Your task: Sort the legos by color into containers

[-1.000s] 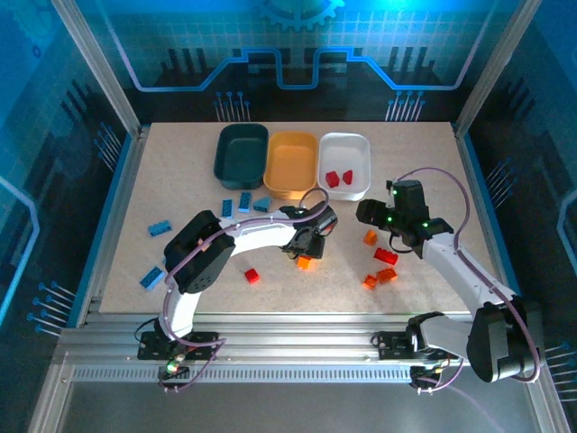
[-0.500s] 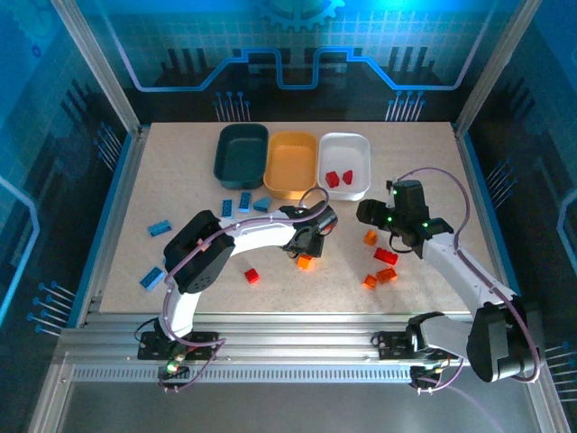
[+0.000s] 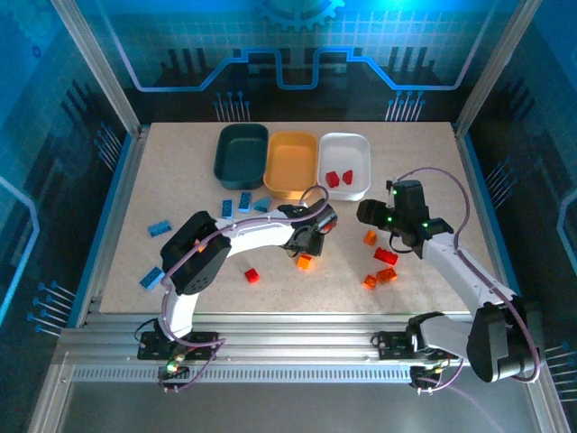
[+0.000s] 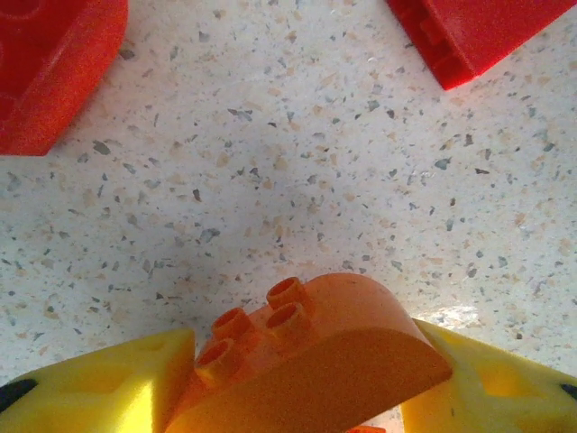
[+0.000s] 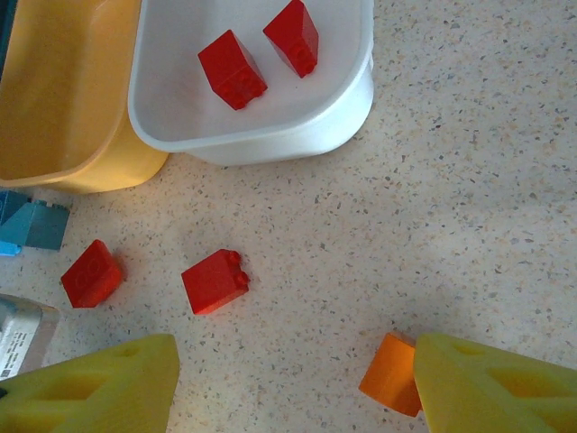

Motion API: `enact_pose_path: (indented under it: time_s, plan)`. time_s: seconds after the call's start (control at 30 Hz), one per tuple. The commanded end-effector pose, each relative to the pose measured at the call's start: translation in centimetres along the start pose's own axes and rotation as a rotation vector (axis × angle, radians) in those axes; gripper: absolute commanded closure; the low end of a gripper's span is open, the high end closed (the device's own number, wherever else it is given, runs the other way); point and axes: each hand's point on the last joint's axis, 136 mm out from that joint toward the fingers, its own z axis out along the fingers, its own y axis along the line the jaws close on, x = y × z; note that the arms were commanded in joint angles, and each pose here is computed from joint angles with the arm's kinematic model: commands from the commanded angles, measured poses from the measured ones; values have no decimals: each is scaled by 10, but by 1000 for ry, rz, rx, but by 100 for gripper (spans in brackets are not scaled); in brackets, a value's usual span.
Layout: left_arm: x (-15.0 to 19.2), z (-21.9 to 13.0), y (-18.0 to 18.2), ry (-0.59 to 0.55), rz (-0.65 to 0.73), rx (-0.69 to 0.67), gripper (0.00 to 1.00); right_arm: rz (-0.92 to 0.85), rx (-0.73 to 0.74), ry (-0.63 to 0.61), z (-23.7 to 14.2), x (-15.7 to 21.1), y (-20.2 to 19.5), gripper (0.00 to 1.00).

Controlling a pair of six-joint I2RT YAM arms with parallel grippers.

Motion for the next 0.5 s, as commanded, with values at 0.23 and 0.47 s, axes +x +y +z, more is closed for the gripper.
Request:
enact_pose_path:
  time_s: [0.23,0.47]
  plan:
    - [-45,-34,5,-97,5,20,42,-31,-1,-17,-4,-4,5,30]
    - [-94,-49,19,-155,-14,28,41,-33,-1,-22,-5,-4,6,30]
